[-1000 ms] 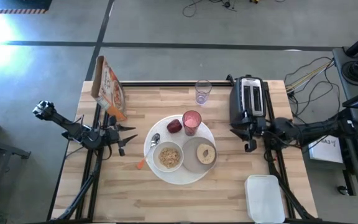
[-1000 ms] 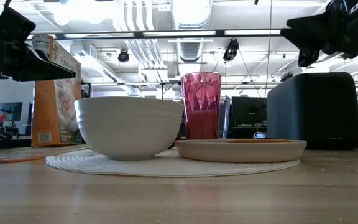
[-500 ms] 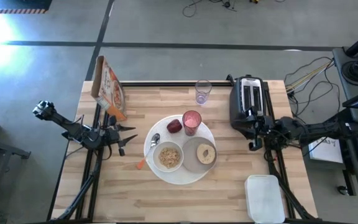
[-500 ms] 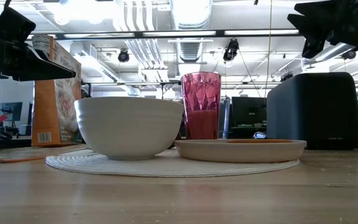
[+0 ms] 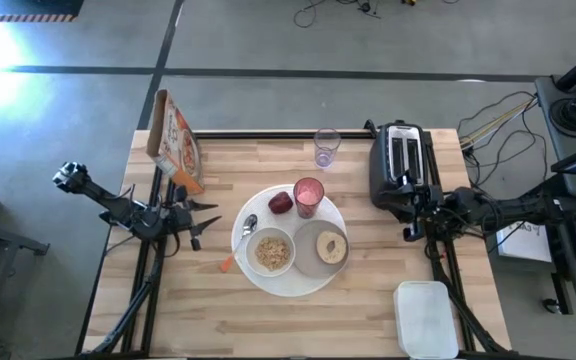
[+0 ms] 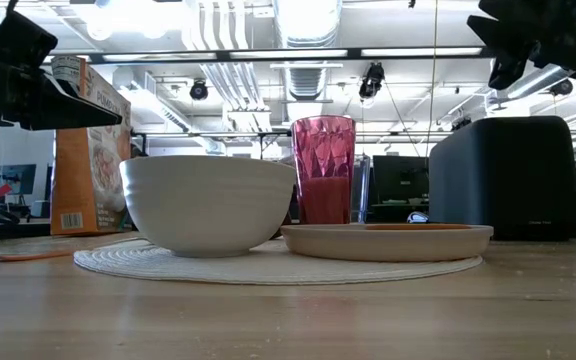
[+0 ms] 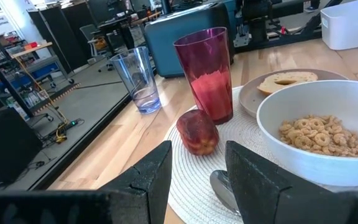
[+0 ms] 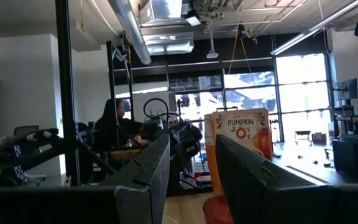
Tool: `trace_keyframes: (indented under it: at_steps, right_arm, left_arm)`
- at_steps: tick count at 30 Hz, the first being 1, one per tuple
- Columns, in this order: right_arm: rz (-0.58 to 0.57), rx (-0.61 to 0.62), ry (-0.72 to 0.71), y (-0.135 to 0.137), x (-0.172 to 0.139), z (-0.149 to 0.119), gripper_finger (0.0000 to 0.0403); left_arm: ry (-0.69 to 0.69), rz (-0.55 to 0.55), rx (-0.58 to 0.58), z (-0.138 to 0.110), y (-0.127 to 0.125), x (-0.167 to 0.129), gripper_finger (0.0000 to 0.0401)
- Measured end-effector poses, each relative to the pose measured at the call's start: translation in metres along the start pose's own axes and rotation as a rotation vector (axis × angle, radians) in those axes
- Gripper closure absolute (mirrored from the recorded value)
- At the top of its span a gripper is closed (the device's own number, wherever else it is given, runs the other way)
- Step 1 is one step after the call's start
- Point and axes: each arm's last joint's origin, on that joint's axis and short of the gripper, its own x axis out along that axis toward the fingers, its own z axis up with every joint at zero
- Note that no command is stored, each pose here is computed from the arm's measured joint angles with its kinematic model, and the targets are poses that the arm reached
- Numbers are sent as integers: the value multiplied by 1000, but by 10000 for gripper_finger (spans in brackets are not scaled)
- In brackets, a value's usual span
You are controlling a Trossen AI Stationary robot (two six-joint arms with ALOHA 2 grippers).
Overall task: Arrange a breakfast setting
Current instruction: Return to Home Position
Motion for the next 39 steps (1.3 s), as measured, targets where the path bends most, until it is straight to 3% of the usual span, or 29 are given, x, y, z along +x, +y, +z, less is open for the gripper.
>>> trace_keyframes:
  at_steps: [21, 39]
  right_arm:
    - [1, 4, -58, -1, -12, 9, 284]
    - [-28, -7, -98, -4, -16, 13, 284]
  left_arm:
    - [-160, 44, -196, 8, 16, -9, 267]
    - [-163, 67, -205, 8, 17, -8, 267]
